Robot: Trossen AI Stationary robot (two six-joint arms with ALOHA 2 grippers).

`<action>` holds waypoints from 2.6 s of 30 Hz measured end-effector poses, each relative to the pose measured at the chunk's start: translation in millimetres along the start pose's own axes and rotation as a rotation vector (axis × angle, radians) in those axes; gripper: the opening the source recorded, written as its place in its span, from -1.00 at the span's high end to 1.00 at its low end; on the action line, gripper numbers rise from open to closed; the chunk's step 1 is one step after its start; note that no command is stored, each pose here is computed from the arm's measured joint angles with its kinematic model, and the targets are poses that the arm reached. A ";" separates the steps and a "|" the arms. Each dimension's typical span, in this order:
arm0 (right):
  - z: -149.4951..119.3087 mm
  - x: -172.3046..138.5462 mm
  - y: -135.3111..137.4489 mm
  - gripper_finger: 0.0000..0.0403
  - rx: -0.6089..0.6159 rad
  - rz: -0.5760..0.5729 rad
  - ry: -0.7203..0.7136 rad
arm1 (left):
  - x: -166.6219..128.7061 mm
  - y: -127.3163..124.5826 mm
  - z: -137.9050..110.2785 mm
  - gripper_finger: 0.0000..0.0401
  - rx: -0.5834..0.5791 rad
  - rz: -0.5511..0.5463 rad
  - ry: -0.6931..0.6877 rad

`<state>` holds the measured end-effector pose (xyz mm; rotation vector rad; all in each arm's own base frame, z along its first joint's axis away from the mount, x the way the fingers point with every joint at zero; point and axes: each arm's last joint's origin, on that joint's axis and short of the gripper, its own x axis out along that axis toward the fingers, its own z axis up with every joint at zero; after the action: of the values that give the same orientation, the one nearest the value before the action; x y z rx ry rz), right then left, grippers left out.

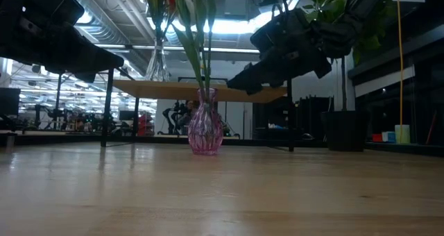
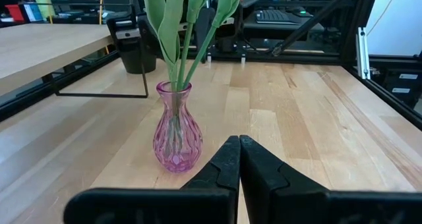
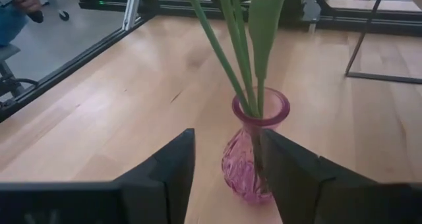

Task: Pick and place flowers into a vace then onto a shelf
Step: Put the pink vase on the shelf

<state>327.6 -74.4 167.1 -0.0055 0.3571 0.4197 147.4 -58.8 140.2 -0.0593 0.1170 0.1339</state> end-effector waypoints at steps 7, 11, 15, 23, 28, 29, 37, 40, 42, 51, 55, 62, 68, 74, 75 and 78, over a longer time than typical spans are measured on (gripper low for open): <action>-18.1 20.0 -1.9 -0.16 -0.011 -0.072 0.021 | 0.0 0.0 0.0 0.97 0.000 0.000 0.000; -15.4 24.2 -5.2 -0.33 -0.036 -0.093 -0.014 | 0.0 0.0 0.0 0.97 0.000 0.000 0.000; -16.0 25.0 -5.4 -0.41 -0.013 -0.096 -0.014 | 0.0 0.0 -0.1 0.97 0.001 0.000 0.001; -21.9 35.8 -0.5 -0.39 -0.023 -0.132 -0.002 | 0.0 0.0 -0.1 0.97 0.001 0.000 0.001; -20.2 42.7 3.3 -0.40 -0.064 -0.144 -0.051 | 0.0 0.0 0.0 0.97 0.001 0.000 0.000; -19.9 43.0 3.3 -0.40 -0.062 -0.161 -0.051 | 0.0 0.0 -0.1 0.97 0.001 0.000 0.001; -20.2 45.0 5.1 -0.40 -0.034 -0.197 -0.045 | 0.0 0.0 -0.1 0.97 0.001 0.000 0.001; -19.8 46.3 7.1 -0.40 -0.036 -0.194 -0.046 | -0.1 0.0 -0.1 0.97 0.001 0.000 0.001; -19.5 47.4 8.9 -0.40 -0.038 -0.191 -0.045 | 0.0 0.0 0.0 0.97 0.001 0.000 0.001; -18.0 58.6 4.7 -0.40 -0.011 -0.237 -0.044 | 0.0 0.0 -0.1 0.97 0.001 0.000 0.001; -18.7 63.6 1.5 -0.40 0.013 -0.237 -0.045 | 0.0 0.0 -0.1 0.97 0.001 0.000 0.001; -16.6 64.5 1.8 -0.39 0.056 -0.232 -0.060 | 0.0 0.0 -0.1 0.97 0.001 0.000 0.001; -23.8 63.2 3.7 -0.15 0.101 -0.227 -0.028 | 0.0 0.0 -0.1 0.97 0.001 0.000 0.001; -20.6 63.2 4.0 0.22 0.084 -0.212 -0.060 | 0.0 0.0 -0.1 0.97 0.001 0.000 0.001; -20.2 63.2 4.2 0.26 0.081 -0.200 -0.065 | -0.1 0.0 -0.2 0.97 0.001 0.000 0.001; -19.4 63.9 5.9 0.33 0.076 -0.185 -0.073 | 0.0 0.0 -0.1 0.97 0.001 0.000 0.001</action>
<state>373.1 -45.1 127.6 0.0503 0.2978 0.2229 147.3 -58.8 140.1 -0.0582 0.1181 0.1336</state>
